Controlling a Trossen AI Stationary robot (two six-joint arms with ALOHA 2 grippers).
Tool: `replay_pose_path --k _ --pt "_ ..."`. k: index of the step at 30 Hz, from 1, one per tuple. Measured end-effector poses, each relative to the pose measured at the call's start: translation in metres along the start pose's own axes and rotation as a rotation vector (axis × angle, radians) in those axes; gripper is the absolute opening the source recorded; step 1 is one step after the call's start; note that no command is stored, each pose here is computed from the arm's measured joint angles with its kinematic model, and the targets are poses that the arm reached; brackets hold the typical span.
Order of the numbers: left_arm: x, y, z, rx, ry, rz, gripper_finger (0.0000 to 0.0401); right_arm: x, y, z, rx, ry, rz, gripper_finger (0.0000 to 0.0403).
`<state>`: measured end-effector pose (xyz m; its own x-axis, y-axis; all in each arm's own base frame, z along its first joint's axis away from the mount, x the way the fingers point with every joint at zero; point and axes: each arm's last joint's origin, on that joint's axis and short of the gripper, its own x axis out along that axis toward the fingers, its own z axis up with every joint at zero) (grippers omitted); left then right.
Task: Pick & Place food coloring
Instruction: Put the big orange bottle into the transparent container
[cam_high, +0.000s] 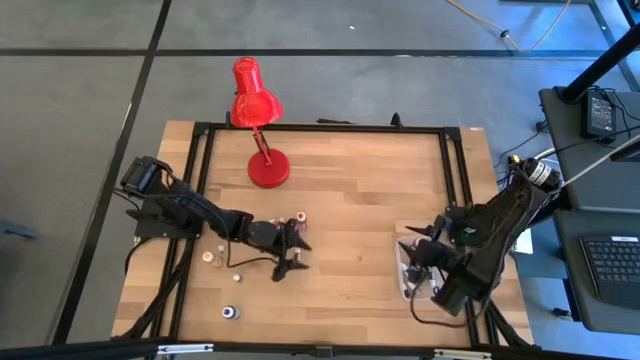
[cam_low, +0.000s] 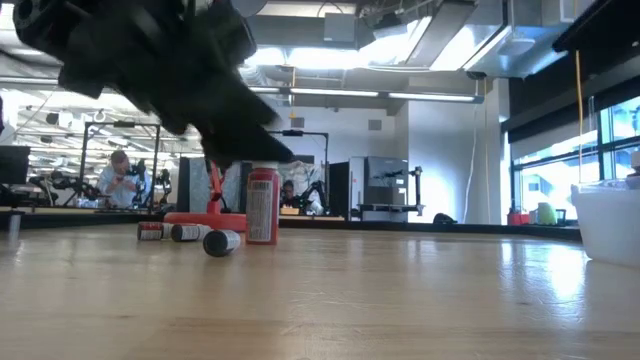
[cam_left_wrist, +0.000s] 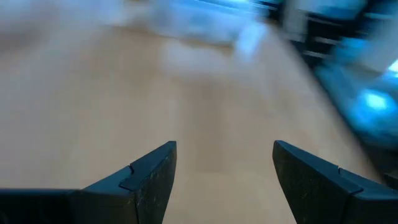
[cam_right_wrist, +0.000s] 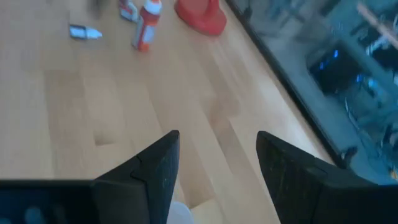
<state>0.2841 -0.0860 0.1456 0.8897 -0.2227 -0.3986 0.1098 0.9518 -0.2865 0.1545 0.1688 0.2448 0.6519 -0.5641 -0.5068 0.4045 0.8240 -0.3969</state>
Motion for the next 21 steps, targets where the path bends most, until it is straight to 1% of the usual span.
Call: replay_pose_path --k 2,3,4,5,6,7,9,10,11,12,15,18,21 --pt "-0.009 -0.005 0.005 -0.043 0.056 -0.114 0.0259 0.004 0.000 0.002 0.017 0.033 0.001 0.0216" --pt "-0.014 -0.007 0.007 -0.086 0.083 -0.134 0.0259 0.006 0.000 0.002 0.018 0.043 0.000 0.0216" --pt "-0.019 -0.008 0.007 -0.135 0.119 -0.117 0.0259 0.007 0.000 0.003 0.012 0.046 -0.003 0.0216" --pt "-0.024 -0.008 0.006 -0.181 0.146 -0.067 0.0259 0.008 -0.001 0.003 0.012 0.047 -0.008 0.0216" --pt "-0.029 -0.007 0.005 -0.197 0.165 0.008 0.0259 0.009 -0.001 0.004 0.015 0.047 -0.013 0.0216" --pt "-0.034 -0.006 0.003 -0.190 0.178 0.105 0.0259 0.010 -0.001 0.005 0.019 0.050 -0.018 0.0216" --pt "-0.042 -0.002 0.001 -0.152 0.159 0.295 0.0259 0.013 -0.002 0.006 0.025 0.053 -0.027 0.0216" --pt "-0.045 0.000 0.000 -0.133 0.144 0.376 0.0259 0.014 -0.003 0.006 0.027 0.055 -0.031 0.0216" --pt "-0.046 0.001 0.000 -0.120 0.125 0.434 0.0259 0.015 -0.003 0.007 0.030 0.057 -0.035 0.0216" --pt "-0.046 0.002 0.001 -0.103 0.112 0.461 0.0259 0.016 -0.003 0.007 0.032 0.059 -0.039 0.0216" --pt "-0.046 0.004 0.003 -0.039 0.113 0.471 0.0259 0.018 -0.004 0.008 0.036 0.064 -0.048 0.0216" --pt "-0.046 0.009 0.004 -0.016 0.112 0.497 0.0259 0.020 -0.005 0.009 0.039 0.068 -0.055 0.0216" --pt "-0.046 0.015 0.007 -0.007 0.090 0.556 0.0259 0.022 -0.006 0.010 0.042 0.071 -0.063 0.0216"
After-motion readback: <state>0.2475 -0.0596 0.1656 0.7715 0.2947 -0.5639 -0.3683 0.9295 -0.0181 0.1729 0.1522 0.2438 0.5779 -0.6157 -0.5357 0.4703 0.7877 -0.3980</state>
